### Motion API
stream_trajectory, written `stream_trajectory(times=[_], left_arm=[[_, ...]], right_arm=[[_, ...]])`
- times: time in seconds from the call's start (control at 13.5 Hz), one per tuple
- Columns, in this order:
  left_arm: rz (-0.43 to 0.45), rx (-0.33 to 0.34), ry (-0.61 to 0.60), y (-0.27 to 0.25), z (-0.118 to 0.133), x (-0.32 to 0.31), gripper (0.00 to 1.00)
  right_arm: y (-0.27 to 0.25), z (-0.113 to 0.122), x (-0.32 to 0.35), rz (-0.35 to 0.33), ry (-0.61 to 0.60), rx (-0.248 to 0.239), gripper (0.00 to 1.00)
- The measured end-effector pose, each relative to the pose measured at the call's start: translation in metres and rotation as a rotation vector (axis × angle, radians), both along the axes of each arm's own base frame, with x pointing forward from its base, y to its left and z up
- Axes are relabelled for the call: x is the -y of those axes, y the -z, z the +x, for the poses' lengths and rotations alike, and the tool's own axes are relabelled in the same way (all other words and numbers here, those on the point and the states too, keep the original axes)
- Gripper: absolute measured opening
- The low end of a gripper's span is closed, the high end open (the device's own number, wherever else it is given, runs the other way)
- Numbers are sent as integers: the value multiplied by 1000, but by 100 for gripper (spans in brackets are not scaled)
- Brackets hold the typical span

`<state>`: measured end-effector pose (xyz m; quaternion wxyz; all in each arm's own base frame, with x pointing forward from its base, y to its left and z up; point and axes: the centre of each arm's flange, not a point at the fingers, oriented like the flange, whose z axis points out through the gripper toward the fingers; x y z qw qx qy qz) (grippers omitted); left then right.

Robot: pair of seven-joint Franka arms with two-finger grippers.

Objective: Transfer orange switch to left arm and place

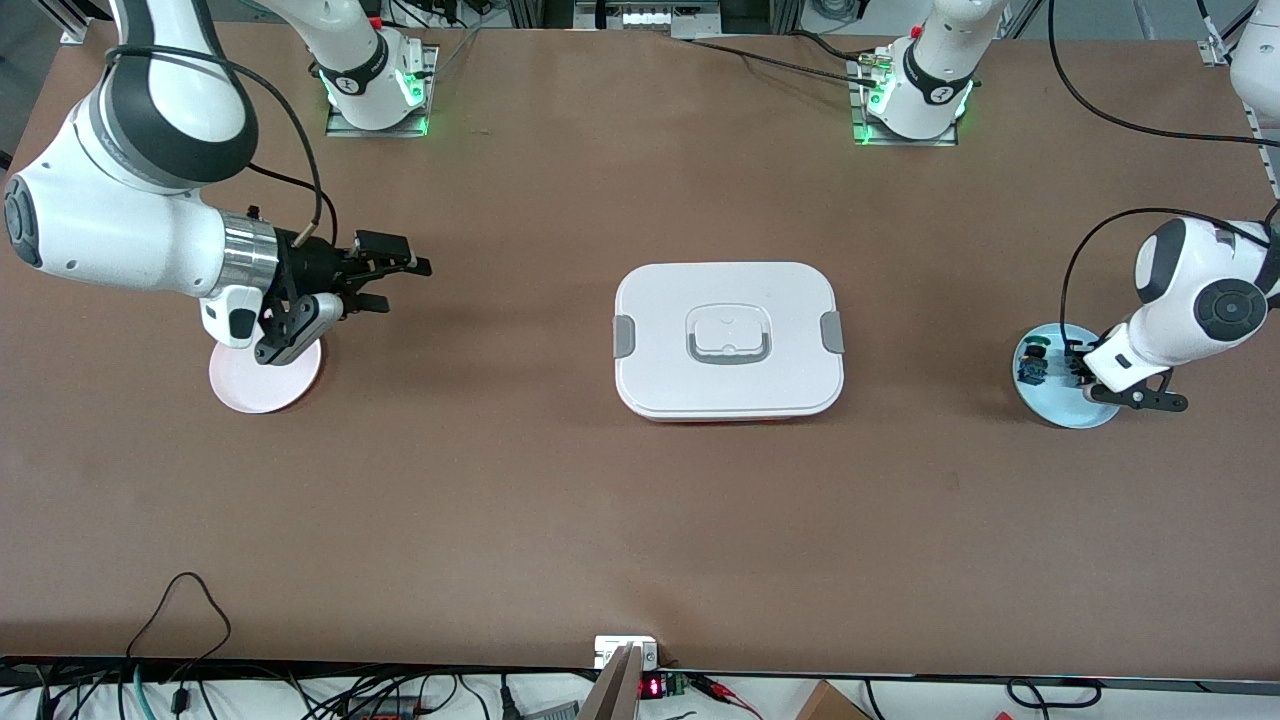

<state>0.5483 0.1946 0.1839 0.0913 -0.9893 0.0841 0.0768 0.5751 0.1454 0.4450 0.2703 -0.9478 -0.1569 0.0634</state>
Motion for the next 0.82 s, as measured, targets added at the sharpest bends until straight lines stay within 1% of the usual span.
stream_trajectory(times=[0.07,0.15,0.3,0.37,0.52,0.67,0.82], left_arm=[[2,0,3,0,0,0,40],[4,1,6,0,0,0,40],[8,0,11,0,0,0,40],[9,0,18,0,0,0,40],[15,0,41,-2,2,-4,44],[13,4,69,-9,1,-18,59],[1,30,83,-24,4,-30,78]], right_arm=[[-1,0,4,-58,5,-11,100],[-3,-1,9,-134,-8,-16,100],[-12,2,23,-307,-11,-11,100],[-16,2,28,-374,5,-20,100],[-25,1,35,-471,56,-52,100],[-39,2,41,-551,71,-42,100],[-54,6,53,-603,91,-32,100]])
